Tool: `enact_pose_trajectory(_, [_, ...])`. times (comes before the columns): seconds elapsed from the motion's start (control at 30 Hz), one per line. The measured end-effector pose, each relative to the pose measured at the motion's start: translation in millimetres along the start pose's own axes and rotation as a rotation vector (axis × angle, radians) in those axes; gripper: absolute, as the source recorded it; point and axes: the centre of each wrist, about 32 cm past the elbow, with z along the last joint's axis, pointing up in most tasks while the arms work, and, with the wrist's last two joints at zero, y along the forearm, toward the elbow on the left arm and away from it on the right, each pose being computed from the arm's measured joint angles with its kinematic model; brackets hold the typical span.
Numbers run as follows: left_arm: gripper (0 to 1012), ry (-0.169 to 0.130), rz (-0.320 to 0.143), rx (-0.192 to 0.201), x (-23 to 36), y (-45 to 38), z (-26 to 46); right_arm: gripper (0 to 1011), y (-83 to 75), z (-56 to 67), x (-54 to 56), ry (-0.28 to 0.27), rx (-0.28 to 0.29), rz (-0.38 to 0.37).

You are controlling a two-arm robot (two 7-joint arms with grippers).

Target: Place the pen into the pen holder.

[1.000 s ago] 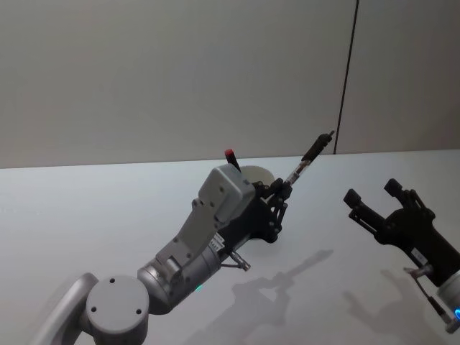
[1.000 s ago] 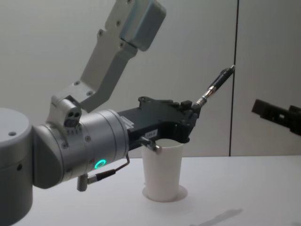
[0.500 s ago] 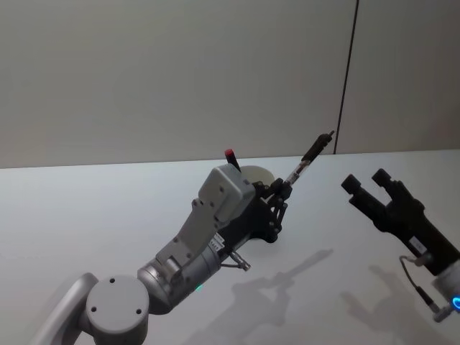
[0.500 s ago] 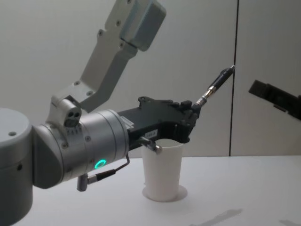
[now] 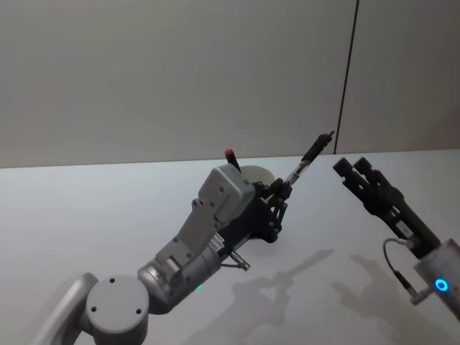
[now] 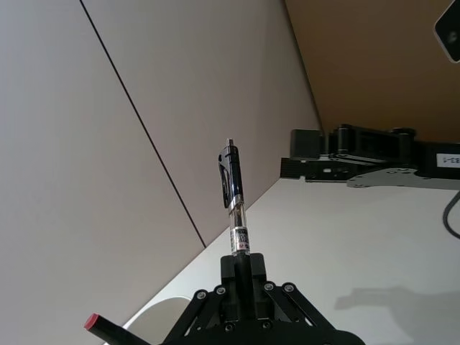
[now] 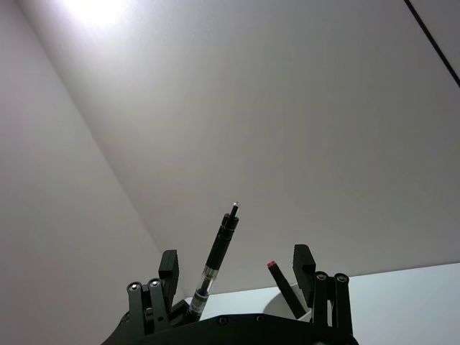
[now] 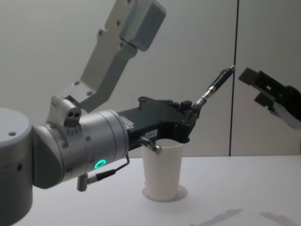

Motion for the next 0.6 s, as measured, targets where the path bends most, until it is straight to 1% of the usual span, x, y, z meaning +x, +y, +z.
enact_pose_trajectory(0.03, [126,0.000,0.000,0.000,0.0,0.0,0.0,1002,3.2,-1.7,2.0,0.014,0.004,0.005])
enact_pose_trajectory(0.07, [126,0.000,0.000,0.000,0.0,0.0,0.0,1002,3.2,-1.7,2.0,0.014,0.004,0.005])
enact_pose_trajectory(0.3, [126,0.000,0.000,0.000,0.0,0.0,0.0,1002,17.9,-10.2,7.5,0.078,0.018,0.022])
enact_pose_trajectory(0.6, [126,0.000,0.000,0.000,0.0,0.0,0.0,1002,32.4,-17.8,8.3,0.133,0.014,0.025])
